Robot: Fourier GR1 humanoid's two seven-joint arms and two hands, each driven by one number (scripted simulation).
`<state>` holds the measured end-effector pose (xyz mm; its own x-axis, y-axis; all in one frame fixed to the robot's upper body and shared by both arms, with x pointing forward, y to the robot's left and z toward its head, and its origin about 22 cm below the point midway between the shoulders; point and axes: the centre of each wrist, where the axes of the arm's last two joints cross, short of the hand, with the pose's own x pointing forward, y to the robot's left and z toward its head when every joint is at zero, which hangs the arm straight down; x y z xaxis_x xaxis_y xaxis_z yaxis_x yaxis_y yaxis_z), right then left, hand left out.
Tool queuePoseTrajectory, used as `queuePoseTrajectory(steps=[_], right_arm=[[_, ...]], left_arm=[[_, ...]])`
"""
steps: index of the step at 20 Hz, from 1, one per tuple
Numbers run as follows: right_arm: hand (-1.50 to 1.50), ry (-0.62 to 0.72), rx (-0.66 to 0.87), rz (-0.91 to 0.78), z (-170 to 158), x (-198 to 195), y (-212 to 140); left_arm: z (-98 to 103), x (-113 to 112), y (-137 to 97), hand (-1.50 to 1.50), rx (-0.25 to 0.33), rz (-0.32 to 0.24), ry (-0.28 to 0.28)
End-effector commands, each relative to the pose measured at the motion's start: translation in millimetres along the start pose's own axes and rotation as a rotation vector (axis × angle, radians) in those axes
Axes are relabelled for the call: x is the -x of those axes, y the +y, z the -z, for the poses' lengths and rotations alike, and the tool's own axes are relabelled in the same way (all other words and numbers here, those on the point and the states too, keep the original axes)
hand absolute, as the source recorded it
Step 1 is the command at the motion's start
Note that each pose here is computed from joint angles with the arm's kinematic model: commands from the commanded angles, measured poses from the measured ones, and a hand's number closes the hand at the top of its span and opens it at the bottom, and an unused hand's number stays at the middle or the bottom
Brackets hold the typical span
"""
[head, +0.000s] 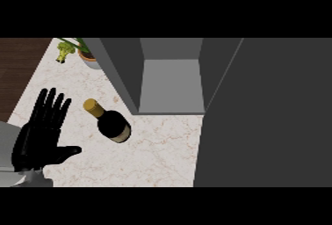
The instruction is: Pick up the wine, place it into the cabinet and close the cabinet
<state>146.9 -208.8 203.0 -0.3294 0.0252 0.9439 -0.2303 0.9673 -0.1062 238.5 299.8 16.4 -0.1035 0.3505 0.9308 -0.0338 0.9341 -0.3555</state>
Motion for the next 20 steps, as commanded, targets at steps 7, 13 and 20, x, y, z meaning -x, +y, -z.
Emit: queuePoseTrajectory(steps=[7, 13, 20], right_arm=[[-1.5, -0.05, -0.004, 0.038, -30, -22, 8], [-1.5, -0.067, -0.026, 0.03, -20, -25, 6], [-1.5, -0.071, -0.012, 0.033, -28, -28, 8]], left_arm=[[20, 24, 8, -1.5, 0.029, 0.01, 0.031], [5, 66, 6, -1.5, 0.039, -0.028, 0.027], [29, 60, 28, -1.5, 0.041, -0.031, 0.041]])
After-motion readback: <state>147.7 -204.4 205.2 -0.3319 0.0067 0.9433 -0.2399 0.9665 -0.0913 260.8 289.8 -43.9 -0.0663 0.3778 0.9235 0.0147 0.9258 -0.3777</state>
